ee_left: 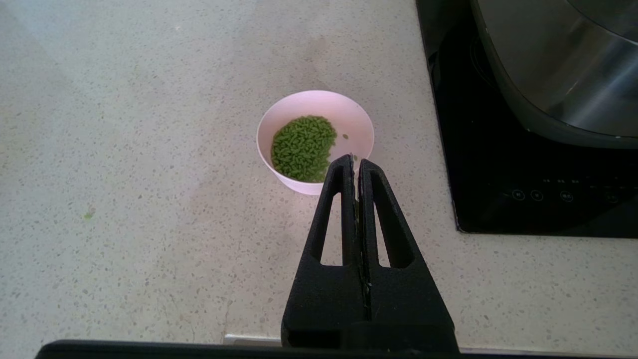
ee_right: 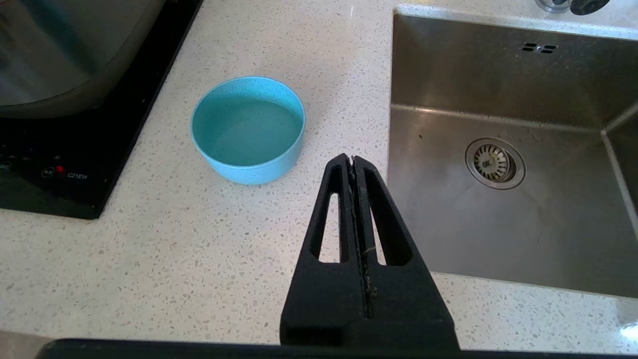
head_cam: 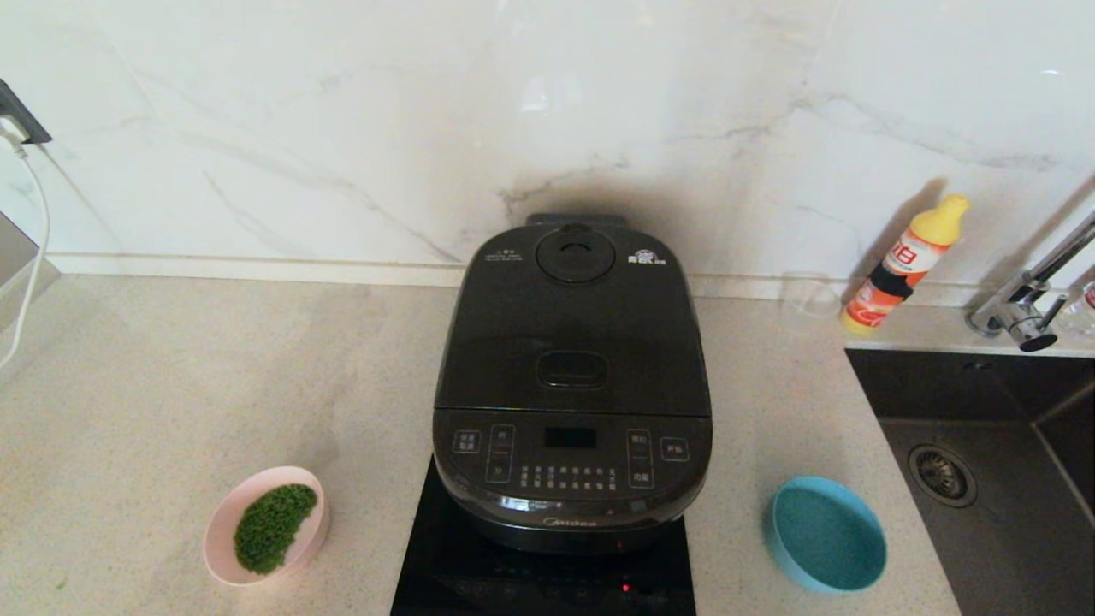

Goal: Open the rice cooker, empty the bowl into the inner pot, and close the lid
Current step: Open the rice cooker

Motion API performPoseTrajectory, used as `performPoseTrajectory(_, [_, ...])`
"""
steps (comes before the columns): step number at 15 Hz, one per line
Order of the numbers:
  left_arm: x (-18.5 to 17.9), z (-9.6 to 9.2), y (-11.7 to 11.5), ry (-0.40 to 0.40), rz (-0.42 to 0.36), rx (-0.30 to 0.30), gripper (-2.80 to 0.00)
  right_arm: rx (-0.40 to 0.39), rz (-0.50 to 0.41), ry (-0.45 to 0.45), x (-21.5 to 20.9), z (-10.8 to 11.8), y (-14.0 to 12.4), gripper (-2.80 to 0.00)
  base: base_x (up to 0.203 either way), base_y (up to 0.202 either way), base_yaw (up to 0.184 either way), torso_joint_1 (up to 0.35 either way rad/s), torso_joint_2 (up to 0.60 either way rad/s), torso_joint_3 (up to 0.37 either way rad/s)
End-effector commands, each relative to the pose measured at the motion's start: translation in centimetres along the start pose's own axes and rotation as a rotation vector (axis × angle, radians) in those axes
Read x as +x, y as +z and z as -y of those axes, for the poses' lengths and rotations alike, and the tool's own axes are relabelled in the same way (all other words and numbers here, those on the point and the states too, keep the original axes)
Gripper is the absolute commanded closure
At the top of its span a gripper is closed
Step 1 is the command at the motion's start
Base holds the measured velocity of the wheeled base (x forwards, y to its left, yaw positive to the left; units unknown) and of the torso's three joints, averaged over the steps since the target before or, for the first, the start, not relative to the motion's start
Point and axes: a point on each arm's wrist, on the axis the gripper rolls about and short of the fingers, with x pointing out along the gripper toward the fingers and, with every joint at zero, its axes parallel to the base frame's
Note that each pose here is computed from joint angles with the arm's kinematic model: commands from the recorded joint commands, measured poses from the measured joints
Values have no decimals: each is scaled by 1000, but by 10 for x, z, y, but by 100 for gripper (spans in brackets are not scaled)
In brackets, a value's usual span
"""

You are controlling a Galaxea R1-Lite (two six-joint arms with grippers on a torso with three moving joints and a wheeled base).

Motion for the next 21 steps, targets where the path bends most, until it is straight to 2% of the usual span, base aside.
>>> performPoseTrajectory(1, [0, 0, 0, -1, -2, 0, 0, -1, 4, 0, 0, 0, 0, 0, 0, 0, 0, 0, 0, 0])
performPoseTrajectory(13, [0, 0, 0, 9, -8, 4, 0, -1, 4, 0, 0, 0, 0, 0, 0, 0, 0, 0, 0, 0])
performPoseTrajectory(15, [-2, -1, 8, 28, 6, 8, 0, -1, 4, 0, 0, 0, 0, 0, 0, 0, 0, 0, 0, 0])
performPoseTrajectory(16, [-6, -1, 22, 22, 38, 9, 0, -1, 4, 0, 0, 0, 0, 0, 0, 0, 0, 0, 0, 0])
performPoseTrajectory(18, [-5, -2, 61, -23, 42, 5, 0, -1, 4, 0, 0, 0, 0, 0, 0, 0, 0, 0, 0, 0])
performPoseTrajectory(21, [23, -6, 141, -103, 18, -32, 0, -1, 4, 1, 0, 0, 0, 0, 0, 0, 0, 0, 0, 0])
